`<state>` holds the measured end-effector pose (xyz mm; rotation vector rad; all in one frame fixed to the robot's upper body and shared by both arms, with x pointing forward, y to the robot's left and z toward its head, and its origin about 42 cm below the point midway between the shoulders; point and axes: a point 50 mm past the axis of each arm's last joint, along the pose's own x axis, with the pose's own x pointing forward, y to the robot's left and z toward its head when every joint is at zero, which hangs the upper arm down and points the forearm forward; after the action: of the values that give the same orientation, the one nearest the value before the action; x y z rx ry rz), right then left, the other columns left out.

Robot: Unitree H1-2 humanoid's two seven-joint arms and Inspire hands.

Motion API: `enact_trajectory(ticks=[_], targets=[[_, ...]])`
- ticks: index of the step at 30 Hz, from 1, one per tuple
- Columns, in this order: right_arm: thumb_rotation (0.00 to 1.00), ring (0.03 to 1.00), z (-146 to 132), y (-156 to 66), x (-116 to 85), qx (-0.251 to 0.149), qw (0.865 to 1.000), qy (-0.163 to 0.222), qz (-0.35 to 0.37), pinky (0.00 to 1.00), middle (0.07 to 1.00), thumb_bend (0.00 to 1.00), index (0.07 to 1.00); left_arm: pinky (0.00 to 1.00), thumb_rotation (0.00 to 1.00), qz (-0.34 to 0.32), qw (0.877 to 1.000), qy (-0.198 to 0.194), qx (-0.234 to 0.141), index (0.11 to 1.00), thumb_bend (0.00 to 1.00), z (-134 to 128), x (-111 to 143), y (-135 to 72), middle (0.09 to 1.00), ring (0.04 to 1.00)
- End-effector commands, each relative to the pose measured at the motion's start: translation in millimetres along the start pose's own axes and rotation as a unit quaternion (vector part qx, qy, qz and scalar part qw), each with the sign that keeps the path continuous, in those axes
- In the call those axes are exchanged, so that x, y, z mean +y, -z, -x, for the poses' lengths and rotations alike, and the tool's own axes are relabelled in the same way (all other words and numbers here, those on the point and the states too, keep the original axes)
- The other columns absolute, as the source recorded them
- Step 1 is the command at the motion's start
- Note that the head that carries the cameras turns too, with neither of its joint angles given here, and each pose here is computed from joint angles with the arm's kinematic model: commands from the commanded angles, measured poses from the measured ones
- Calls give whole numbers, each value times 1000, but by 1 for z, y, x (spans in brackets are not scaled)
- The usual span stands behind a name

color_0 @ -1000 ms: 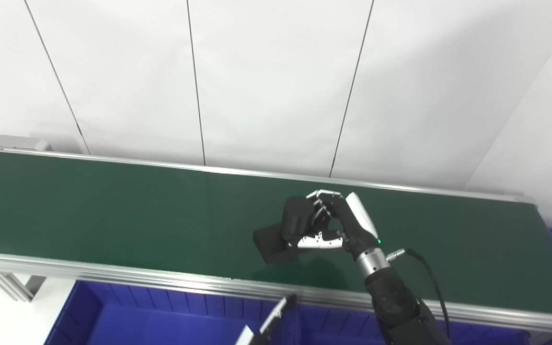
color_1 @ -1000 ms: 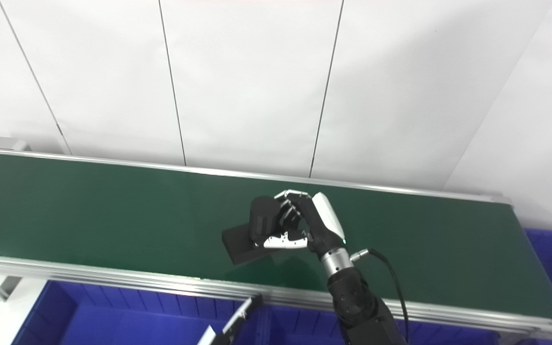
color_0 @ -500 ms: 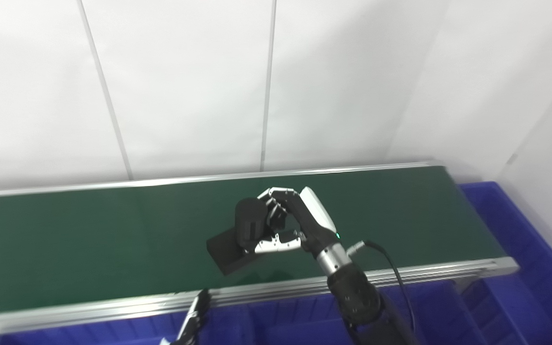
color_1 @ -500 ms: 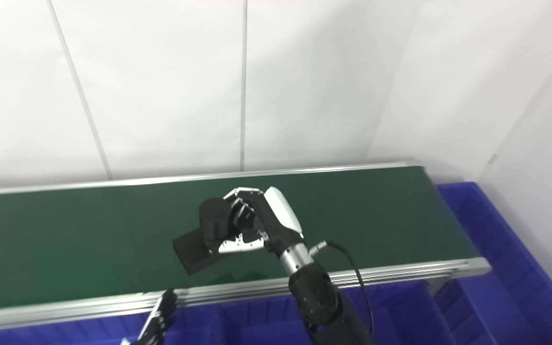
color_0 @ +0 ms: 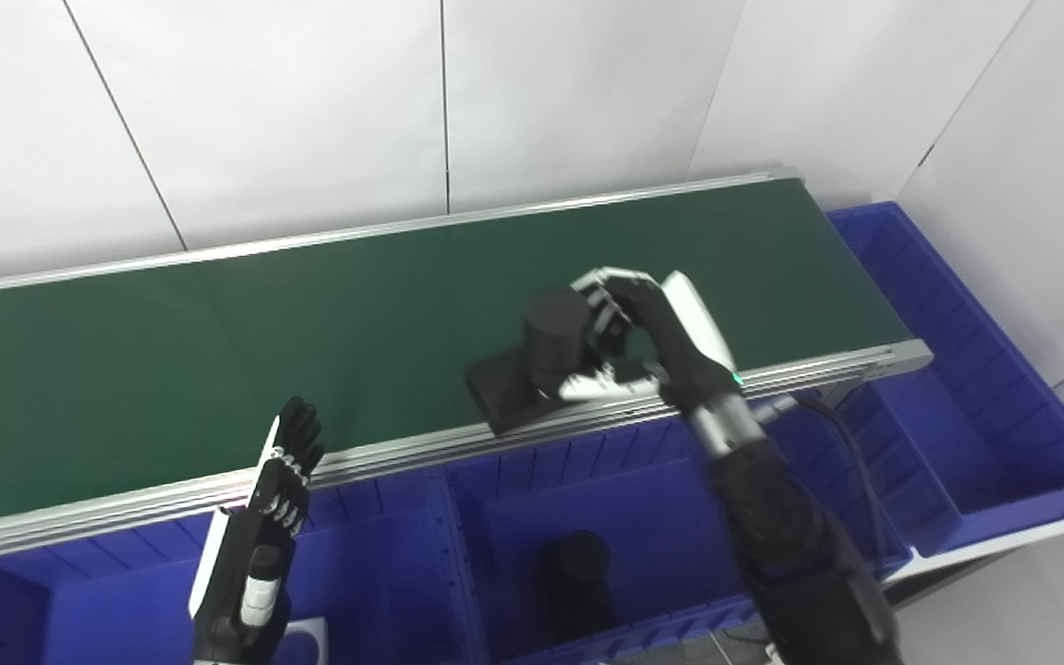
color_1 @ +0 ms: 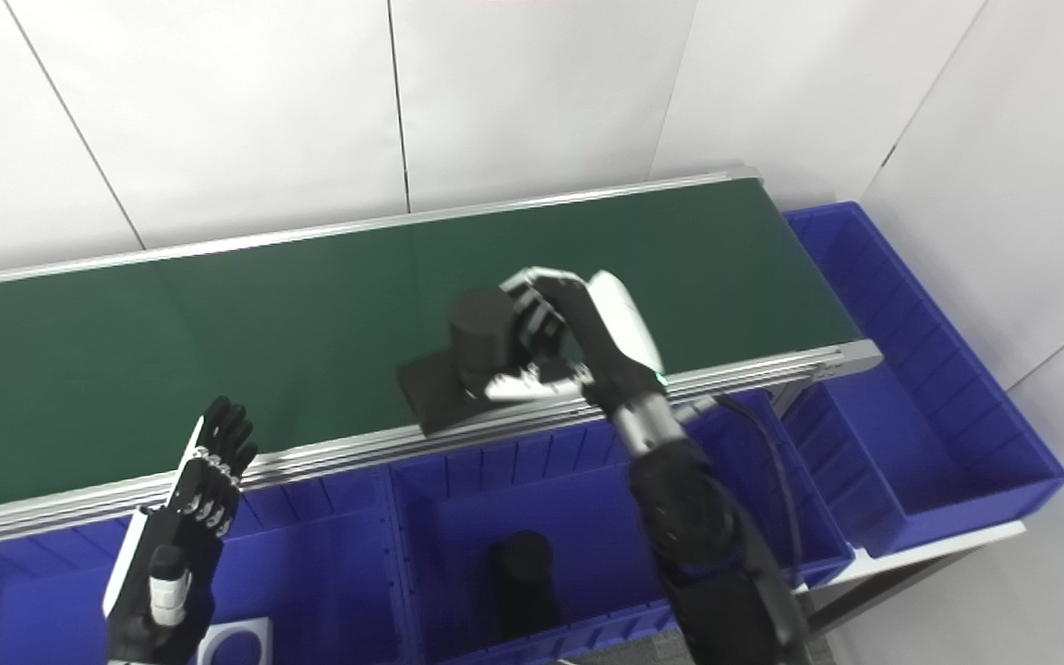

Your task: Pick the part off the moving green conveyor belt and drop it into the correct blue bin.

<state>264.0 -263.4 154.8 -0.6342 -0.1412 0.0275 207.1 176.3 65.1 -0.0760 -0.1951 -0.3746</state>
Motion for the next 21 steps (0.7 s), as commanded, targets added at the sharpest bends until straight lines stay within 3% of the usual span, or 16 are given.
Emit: enact_trajectory(ticks=[1, 4, 11, 14, 16, 20, 21], targets=[[0, 269, 3, -11, -18, -21, 999, 18, 19, 210, 467, 523, 489, 1000, 950, -8, 999, 10, -33, 1000, 810, -7, 1, -15, 1000, 1000], [1, 267, 18, -7, -27, 0, 999, 21, 47, 202, 416, 516, 524, 1000, 960, -12, 999, 8, -34, 1000, 817, -10, 2, -21, 1000, 1000], [0, 257, 43, 13, -42, 39, 995, 17, 95, 194, 471, 525, 482, 1000, 957, -11, 999, 3, -35, 1000, 798, -11, 3, -23, 984, 997], [0, 275, 50, 21, -47, 54, 993, 14, 107, 208, 419, 518, 514, 1000, 944, -1, 999, 7, -32, 1000, 797, -10, 4, -21, 990, 1000], [0, 261, 55, 28, -52, 70, 990, 10, 125, 198, 446, 523, 496, 1000, 944, -3, 1000, 7, -30, 1000, 811, -10, 6, -20, 993, 1000], [0, 299, 60, 40, -60, 95, 981, 1, 168, 230, 416, 518, 526, 1000, 944, -4, 1000, 9, -29, 1000, 804, -9, 8, -20, 991, 1000], [0, 274, 60, 45, -62, 102, 977, -3, 188, 212, 449, 524, 501, 1000, 940, -4, 999, 10, -30, 1000, 809, -10, 9, -19, 991, 1000]])
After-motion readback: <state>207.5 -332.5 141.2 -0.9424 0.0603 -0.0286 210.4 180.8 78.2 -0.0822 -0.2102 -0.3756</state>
